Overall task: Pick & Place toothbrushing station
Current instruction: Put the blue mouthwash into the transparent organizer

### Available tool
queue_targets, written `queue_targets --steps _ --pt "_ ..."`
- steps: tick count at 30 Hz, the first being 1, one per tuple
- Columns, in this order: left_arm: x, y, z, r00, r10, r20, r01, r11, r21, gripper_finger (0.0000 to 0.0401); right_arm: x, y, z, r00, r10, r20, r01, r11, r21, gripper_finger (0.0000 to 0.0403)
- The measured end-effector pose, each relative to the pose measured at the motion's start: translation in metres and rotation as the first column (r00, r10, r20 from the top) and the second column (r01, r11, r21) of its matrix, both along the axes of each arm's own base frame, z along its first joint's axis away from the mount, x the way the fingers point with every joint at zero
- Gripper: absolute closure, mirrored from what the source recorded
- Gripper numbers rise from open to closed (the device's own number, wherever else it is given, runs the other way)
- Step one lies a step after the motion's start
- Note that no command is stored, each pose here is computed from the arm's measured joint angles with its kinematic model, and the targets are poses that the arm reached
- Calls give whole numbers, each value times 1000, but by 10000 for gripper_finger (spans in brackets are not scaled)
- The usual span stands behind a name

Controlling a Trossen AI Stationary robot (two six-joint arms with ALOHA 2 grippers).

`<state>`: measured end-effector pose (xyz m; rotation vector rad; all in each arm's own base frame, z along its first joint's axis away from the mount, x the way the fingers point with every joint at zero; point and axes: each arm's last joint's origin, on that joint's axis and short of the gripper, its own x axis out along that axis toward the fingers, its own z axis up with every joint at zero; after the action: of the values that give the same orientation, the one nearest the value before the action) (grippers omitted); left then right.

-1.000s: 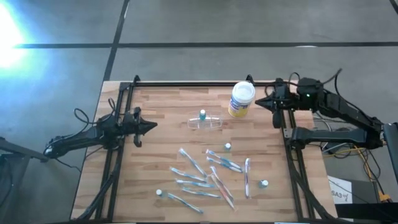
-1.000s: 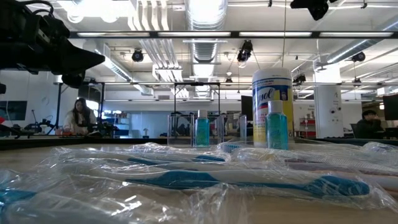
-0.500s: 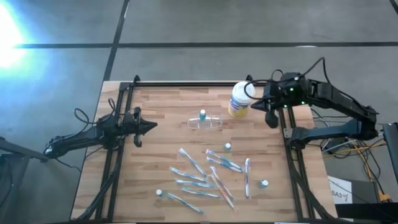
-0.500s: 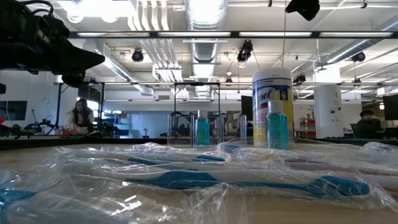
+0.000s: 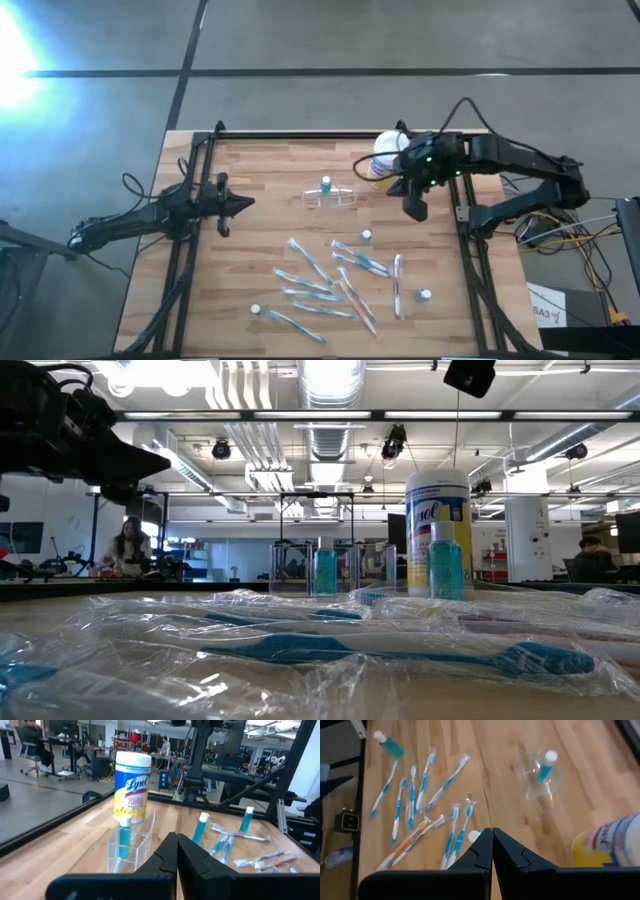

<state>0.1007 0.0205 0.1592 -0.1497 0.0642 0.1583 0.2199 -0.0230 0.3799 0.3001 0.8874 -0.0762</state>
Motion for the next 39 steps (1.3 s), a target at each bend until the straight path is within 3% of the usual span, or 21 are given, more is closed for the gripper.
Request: queue_targets --steps 11,18,27,34,39 --pt "2 0 -3 999 1 -37 -2 999 -32 397 52 28 -31 982 7 -188 -2 1000 24 394" --pt "2 0 -4 999 0 -40 -1 1000 -24 391 79 38 -65 921 -136 -366 164 985 47 384" --pt "3 1 -4 999 0 -49 -1 1000 -25 392 101 42 -100 847 -204 -492 250 968 28 315" --pt "4 1 -6 998 -4 -69 4 1000 -10 387 105 44 -107 800 -305 -517 376 926 37 240" --pt "5 1 -8 996 -6 -92 6 1000 2 397 105 50 -107 773 -374 -513 451 892 29 210"
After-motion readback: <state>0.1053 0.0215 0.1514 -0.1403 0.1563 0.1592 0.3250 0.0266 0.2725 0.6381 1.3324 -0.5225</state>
